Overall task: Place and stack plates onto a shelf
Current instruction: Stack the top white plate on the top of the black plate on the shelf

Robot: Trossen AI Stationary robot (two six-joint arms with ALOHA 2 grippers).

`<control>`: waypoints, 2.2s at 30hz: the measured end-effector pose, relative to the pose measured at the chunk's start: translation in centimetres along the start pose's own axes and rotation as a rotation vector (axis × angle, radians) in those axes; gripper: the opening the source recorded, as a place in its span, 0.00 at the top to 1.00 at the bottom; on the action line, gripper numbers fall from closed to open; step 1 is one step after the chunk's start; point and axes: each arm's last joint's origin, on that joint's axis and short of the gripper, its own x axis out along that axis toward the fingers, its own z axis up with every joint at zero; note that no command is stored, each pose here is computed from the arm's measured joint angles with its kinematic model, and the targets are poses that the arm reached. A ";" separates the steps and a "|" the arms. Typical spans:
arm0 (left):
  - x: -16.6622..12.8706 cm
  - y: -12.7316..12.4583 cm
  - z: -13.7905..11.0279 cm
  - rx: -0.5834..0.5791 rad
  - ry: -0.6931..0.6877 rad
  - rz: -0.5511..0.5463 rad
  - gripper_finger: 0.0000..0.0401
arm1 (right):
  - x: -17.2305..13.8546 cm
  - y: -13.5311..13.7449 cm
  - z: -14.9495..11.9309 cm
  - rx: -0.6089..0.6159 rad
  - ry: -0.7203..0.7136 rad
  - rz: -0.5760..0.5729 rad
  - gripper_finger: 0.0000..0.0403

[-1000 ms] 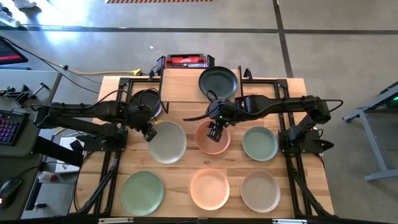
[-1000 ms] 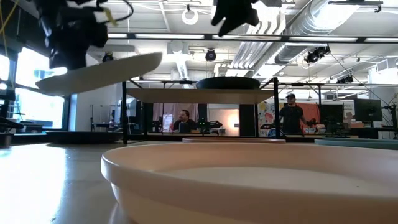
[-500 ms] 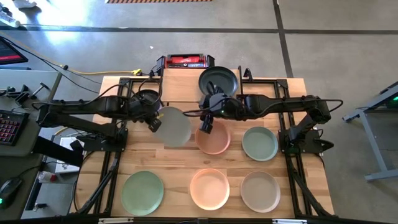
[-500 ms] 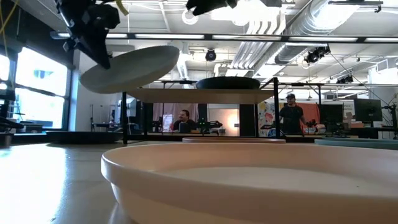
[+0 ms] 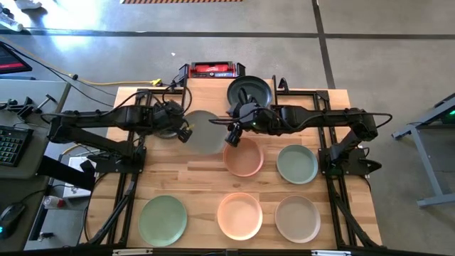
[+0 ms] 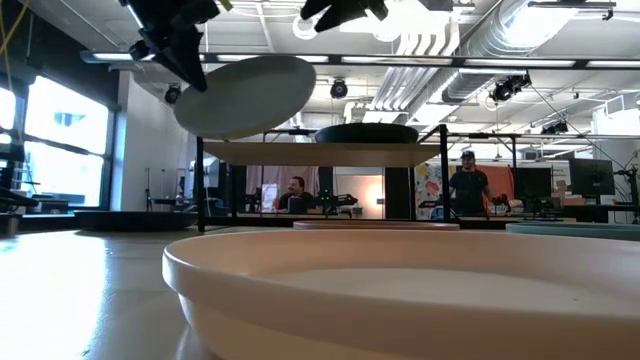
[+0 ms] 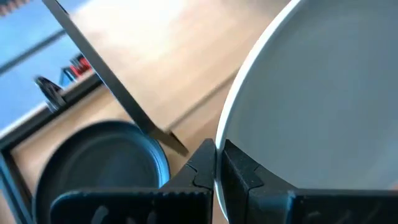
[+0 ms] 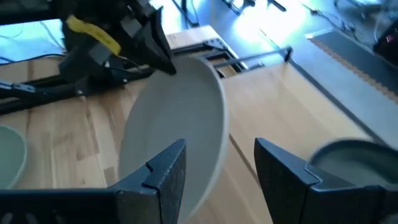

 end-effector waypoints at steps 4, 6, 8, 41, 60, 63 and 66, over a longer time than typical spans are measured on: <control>0.1 -0.5 1.0 0.015 -0.055 0.047 1.00 | 0.1 -0.5 -0.5 0.029 0.051 -0.033 0.59; 0.1 -0.7 1.4 0.025 -0.077 0.050 1.00 | 0.2 -0.7 -0.7 0.049 0.071 -0.046 0.59; 0.2 -1.0 1.7 0.038 -0.082 0.054 1.00 | 0.2 -0.9 -0.8 0.060 0.085 -0.064 0.59; 0.2 -2.0 3.3 0.003 -0.198 -0.011 1.00 | 0.5 -1.9 -0.9 0.115 0.097 -0.139 0.99; 0.8 -1.5 4.0 0.009 -0.131 -0.179 0.81 | 0.7 -2.5 -1.2 0.150 0.136 -0.131 1.00; 0.9 -1.4 4.3 -0.010 -0.139 -0.212 0.76 | 0.7 -2.5 -1.2 0.149 0.137 -0.131 1.00; 0.8 -1.3 4.5 -0.004 -0.156 -0.232 0.72 | 0.7 -2.6 -1.3 0.143 0.153 -0.133 1.00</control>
